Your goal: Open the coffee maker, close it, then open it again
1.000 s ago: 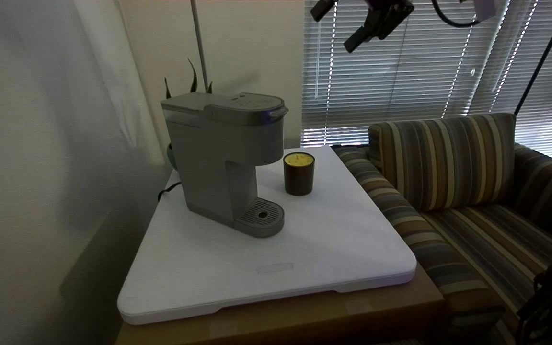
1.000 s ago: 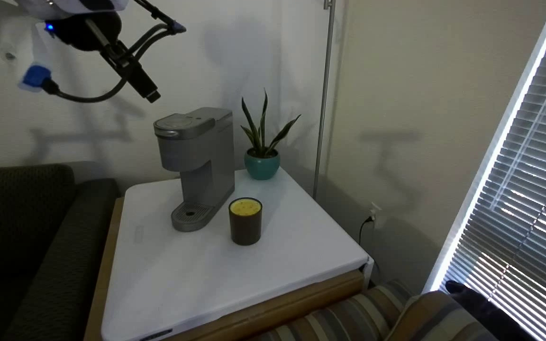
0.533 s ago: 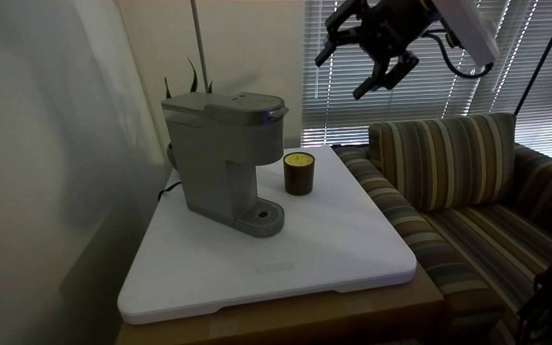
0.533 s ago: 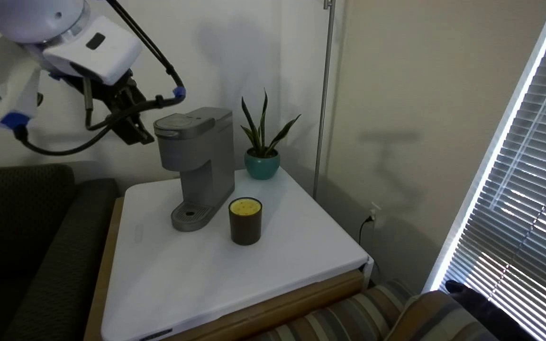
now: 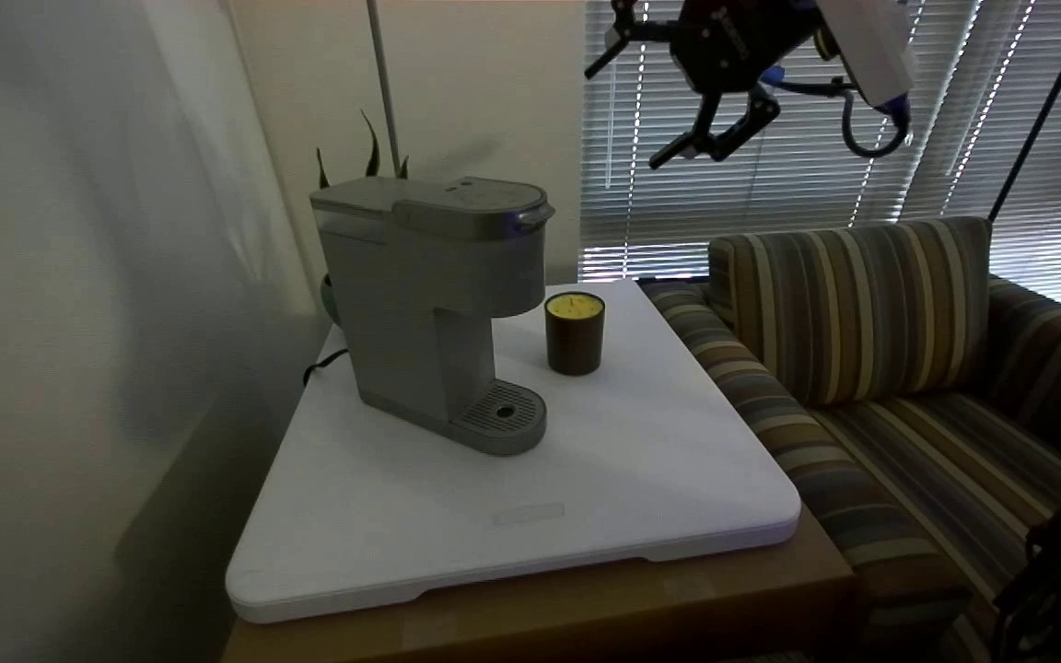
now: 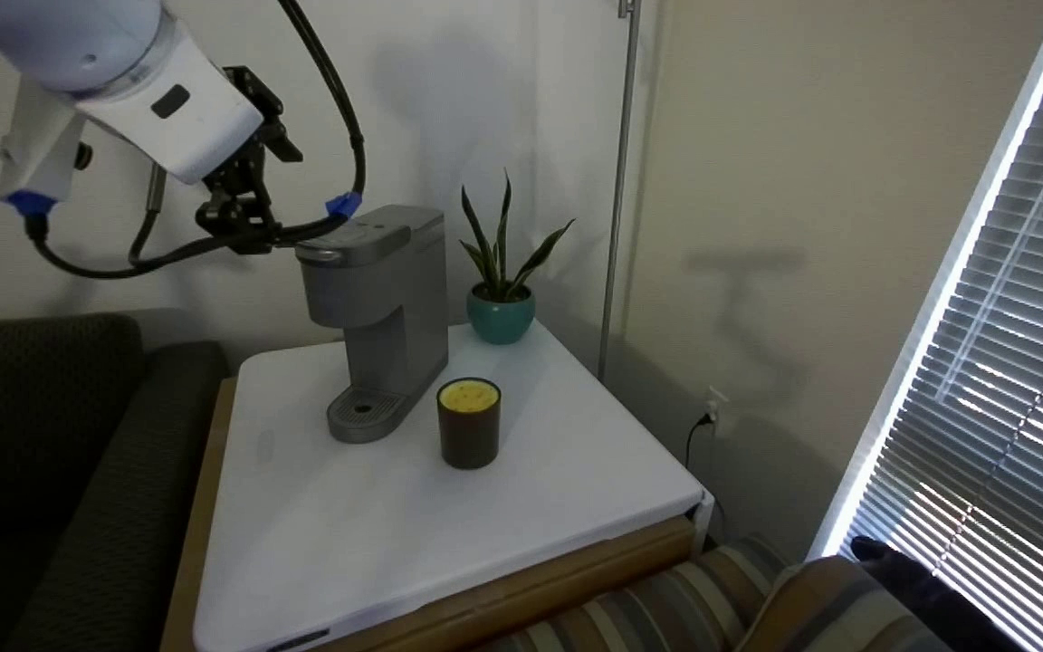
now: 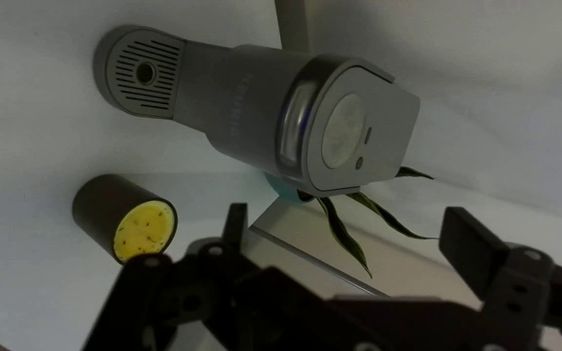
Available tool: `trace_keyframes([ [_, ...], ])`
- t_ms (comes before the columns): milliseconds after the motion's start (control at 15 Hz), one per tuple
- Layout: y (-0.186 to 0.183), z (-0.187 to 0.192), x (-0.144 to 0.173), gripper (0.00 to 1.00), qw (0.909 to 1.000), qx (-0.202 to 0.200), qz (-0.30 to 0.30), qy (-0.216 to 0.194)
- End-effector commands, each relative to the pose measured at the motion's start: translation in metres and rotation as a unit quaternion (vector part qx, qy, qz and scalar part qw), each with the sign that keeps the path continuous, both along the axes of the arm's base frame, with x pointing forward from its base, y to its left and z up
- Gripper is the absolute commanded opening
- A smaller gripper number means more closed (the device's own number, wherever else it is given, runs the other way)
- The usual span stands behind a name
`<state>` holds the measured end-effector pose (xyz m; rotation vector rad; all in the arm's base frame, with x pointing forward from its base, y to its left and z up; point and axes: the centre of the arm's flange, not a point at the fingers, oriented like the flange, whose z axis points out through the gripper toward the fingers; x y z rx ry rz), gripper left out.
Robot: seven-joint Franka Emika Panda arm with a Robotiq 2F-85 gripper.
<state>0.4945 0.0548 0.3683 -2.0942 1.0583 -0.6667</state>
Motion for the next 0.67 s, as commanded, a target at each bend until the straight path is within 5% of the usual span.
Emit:
trace_keyframes([
  [0, -0.001, 0.001, -0.001, 1.00, 1.0000, 0.000, -0.002, 0.005],
  [467, 0.026, -0.029, 0.019, 1.00, 0.9986, 0.044, 0.008, 0.027],
  [533, 0.030, -0.035, 0.022, 0.94, 0.9983, 0.047, 0.011, 0.032],
  [600, 0.033, -0.039, 0.024, 0.78, 0.9981, 0.049, 0.013, 0.036],
])
